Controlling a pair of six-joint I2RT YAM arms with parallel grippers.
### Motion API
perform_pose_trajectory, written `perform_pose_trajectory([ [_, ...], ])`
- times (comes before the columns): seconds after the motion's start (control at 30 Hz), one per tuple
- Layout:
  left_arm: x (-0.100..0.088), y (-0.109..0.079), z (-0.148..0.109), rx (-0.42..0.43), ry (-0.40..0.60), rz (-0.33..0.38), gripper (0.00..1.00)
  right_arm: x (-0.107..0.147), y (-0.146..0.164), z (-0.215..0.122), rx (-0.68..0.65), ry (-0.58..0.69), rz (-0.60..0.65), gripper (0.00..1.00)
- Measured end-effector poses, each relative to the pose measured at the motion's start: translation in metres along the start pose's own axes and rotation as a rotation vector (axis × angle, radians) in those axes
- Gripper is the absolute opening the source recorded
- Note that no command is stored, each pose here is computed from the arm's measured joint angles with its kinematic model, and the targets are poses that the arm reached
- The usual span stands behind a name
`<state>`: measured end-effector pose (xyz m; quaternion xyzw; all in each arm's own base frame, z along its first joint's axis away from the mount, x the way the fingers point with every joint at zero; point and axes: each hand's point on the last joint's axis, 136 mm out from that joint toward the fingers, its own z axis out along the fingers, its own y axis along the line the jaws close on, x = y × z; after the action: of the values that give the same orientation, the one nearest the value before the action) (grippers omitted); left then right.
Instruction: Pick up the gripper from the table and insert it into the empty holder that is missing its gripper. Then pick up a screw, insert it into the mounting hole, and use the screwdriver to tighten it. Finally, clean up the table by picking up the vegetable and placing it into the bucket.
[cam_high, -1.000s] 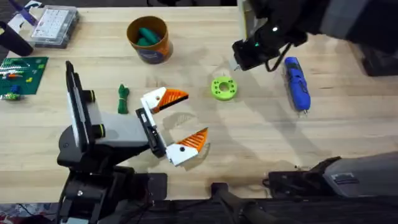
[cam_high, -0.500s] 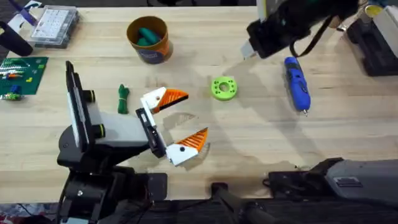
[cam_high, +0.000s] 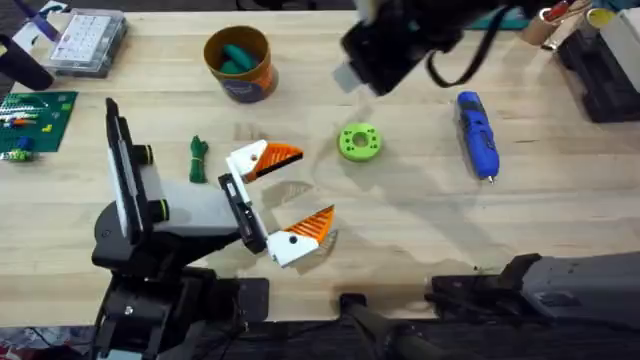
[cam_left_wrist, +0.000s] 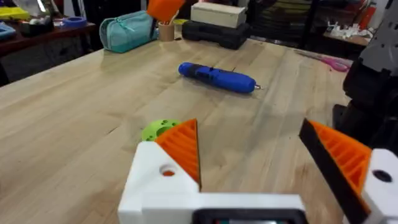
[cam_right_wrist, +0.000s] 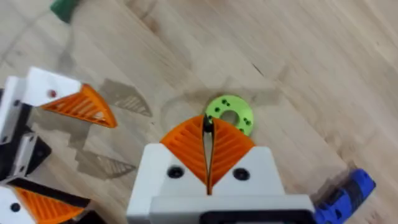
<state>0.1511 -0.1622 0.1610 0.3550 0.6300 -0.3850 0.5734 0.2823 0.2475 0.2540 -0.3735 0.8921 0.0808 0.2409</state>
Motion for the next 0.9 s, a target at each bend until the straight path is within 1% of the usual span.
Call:
perform_pose_trajectory([
  [0.1,0.000,0.000,0.000,0.000,0.000,0.000,0.986,-0.020,0.030,0.007,-0.038,-0.009,-0.076,0.007],
  [0.2,0.000,0.000,0.000,0.000,0.000,0.000,0.986,-0.029,0.049,0.003,-0.063,-0.019,-0.125,0.007],
  [0.27,0.000,0.000,0.000,0.000,0.000,0.000,0.986,-0.027,0.068,-0.004,-0.087,-0.019,-0.180,0.007],
  [0.43,0.000,0.000,0.000,0.000,0.000,0.000,0.986,-0.020,0.094,-0.010,-0.152,-0.003,-0.251,0.007],
  [0.53,0.000,0.000,0.000,0.000,0.000,0.000,0.986,-0.017,0.102,-0.011,-0.184,0.003,-0.269,0.007],
  [0.7,0.000,0.000,0.000,0.000,0.000,0.000,0.986,-0.016,0.105,-0.009,-0.200,0.015,-0.275,0.007],
  [0.9,0.000,0.000,0.000,0.000,0.000,0.000,0.986,-0.018,0.108,0.002,-0.209,0.059,-0.276,0.007],
])
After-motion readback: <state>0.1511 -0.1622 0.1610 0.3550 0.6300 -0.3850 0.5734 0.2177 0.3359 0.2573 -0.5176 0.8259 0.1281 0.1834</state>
